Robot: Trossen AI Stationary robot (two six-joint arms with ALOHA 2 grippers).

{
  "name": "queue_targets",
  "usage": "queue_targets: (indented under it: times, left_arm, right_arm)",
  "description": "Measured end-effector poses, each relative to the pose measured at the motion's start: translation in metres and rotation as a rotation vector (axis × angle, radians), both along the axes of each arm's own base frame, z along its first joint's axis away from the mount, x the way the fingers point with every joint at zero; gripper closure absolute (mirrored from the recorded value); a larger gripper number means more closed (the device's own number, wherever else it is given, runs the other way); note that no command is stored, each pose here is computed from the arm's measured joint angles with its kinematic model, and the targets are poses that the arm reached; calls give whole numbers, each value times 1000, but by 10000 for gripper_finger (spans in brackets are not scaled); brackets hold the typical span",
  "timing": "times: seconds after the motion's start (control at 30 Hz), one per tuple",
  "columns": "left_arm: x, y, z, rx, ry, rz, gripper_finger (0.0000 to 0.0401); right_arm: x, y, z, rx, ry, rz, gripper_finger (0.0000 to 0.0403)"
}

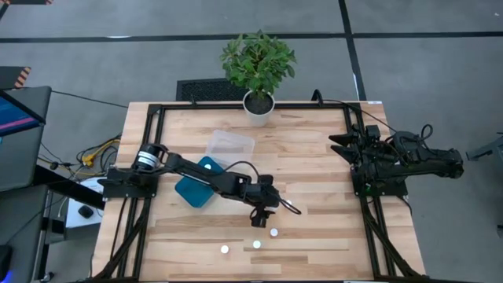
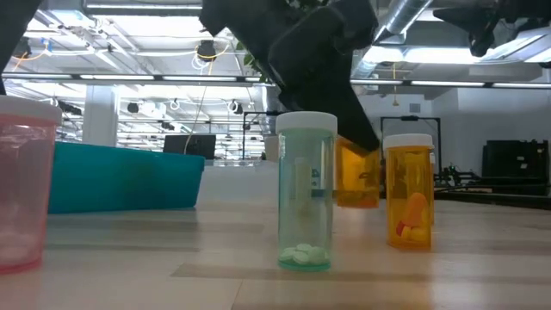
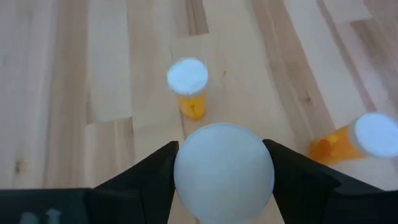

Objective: Pick and place medicine bottles into bin by pill shape (circle, oval)
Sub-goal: Put the orange pill bottle into the blue bin

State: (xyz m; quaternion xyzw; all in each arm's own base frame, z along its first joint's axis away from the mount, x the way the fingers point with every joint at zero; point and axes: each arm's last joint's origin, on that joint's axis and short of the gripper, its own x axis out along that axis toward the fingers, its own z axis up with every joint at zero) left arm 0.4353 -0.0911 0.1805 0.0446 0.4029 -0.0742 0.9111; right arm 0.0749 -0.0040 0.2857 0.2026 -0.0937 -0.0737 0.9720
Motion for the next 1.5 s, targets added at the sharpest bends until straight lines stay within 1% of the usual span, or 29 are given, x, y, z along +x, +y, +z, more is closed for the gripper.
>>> queue_targets:
  times: [0.23, 0.37, 0.53, 0.7, 0.87, 1.03, 1.17, 1.27, 1.37, 1.5]
  left_arm:
    - [-5, 4, 23, -5, -43, 58, 198]
    - [-10, 7, 37, -8, -61, 121, 191]
    - [-17, 12, 63, 3, -140, 191, 179]
    - [-26, 16, 85, 6, -191, 248, 189]
    - [-41, 21, 113, -18, -248, 301, 190]
    - [-68, 27, 149, -36, -295, 371, 185]
    - [-97, 34, 176, -57, -307, 411, 187]
    - [-122, 38, 190, -92, -269, 449, 188]
    - [-150, 40, 199, -123, -201, 495, 188]
    - [-183, 34, 201, -118, -80, 532, 188]
  right_arm:
    - [0, 0, -2, -1, 23, 0, 179]
    - [0, 0, -2, -1, 26, 0, 179]
    - [0, 0, -3, -1, 27, -1, 179]
    - [1, 0, -3, -1, 33, -1, 179]
    - [0, 0, -3, -1, 33, -1, 179]
    - [1, 0, -3, -1, 34, -2, 179]
    - [0, 0, -3, -1, 33, -2, 179]
    - [0, 0, -3, 0, 31, -3, 179]
    - [0, 0, -3, 0, 30, -3, 179]
    - [0, 0, -3, 0, 31, -3, 179]
